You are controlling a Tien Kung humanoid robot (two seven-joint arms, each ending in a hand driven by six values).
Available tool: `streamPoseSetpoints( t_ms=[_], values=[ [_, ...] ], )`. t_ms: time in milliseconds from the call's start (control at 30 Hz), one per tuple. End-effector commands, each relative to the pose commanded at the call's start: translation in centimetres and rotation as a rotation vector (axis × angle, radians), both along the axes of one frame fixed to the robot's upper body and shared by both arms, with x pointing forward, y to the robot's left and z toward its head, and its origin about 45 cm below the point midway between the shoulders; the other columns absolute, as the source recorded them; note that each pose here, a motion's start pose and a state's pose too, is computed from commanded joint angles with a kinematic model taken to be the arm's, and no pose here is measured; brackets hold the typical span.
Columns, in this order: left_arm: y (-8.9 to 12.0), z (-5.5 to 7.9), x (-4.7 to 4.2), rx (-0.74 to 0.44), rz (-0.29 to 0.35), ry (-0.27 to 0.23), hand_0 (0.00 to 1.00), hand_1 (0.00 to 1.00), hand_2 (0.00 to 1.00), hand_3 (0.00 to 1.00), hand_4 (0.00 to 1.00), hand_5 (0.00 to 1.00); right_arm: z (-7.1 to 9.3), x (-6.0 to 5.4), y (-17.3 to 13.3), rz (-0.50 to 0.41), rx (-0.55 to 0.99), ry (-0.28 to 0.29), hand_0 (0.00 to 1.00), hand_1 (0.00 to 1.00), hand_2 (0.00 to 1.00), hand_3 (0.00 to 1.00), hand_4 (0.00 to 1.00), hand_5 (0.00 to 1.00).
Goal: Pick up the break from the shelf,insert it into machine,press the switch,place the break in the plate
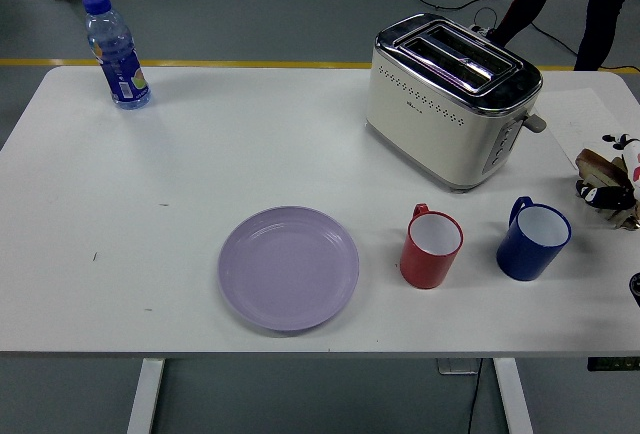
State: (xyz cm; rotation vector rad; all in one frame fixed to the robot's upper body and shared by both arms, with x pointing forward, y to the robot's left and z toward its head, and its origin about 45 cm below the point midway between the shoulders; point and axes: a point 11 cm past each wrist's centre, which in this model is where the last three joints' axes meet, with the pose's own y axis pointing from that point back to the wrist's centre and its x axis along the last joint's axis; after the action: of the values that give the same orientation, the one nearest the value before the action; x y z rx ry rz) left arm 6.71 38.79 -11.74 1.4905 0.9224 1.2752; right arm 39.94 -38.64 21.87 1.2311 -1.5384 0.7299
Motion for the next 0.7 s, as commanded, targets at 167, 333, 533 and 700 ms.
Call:
streamPoseSetpoints(
  t_ms=[167,333,533,700],
  values=[
    [0.00,0.00,-0.01,0.000,0.003,0.000,0.679,0.693,0.681,0.560,0.289,0.873,0.27,0.32,0.07,-0.019,-0.023,-0.012,0.636,0.646,0.633,0.711,0.707,0.151],
    [-0.01,0.00,0.02,-0.001,0.003,0.000,0.679,0.693,0.682,0.559,0.290,0.873,0.64,0.50,-0.24,-0.048,-0.034,-0.019,0.506,0.547,0.556,0.638,0.592,0.100],
    [-0.01,0.02,0.12,-0.001,0.002,-0.001,0.679,0.694,0.682,0.560,0.289,0.872,0.60,0.71,-0.44,-0.056,-0.051,-0.002,0.449,0.509,0.524,0.596,0.550,0.073],
    [0.02,0.06,0.29,0.000,0.002,-0.002,0.679,0.694,0.682,0.559,0.289,0.871,0.69,0.82,-0.50,-0.054,-0.072,0.001,0.400,0.473,0.498,0.563,0.526,0.050]
  ],
)
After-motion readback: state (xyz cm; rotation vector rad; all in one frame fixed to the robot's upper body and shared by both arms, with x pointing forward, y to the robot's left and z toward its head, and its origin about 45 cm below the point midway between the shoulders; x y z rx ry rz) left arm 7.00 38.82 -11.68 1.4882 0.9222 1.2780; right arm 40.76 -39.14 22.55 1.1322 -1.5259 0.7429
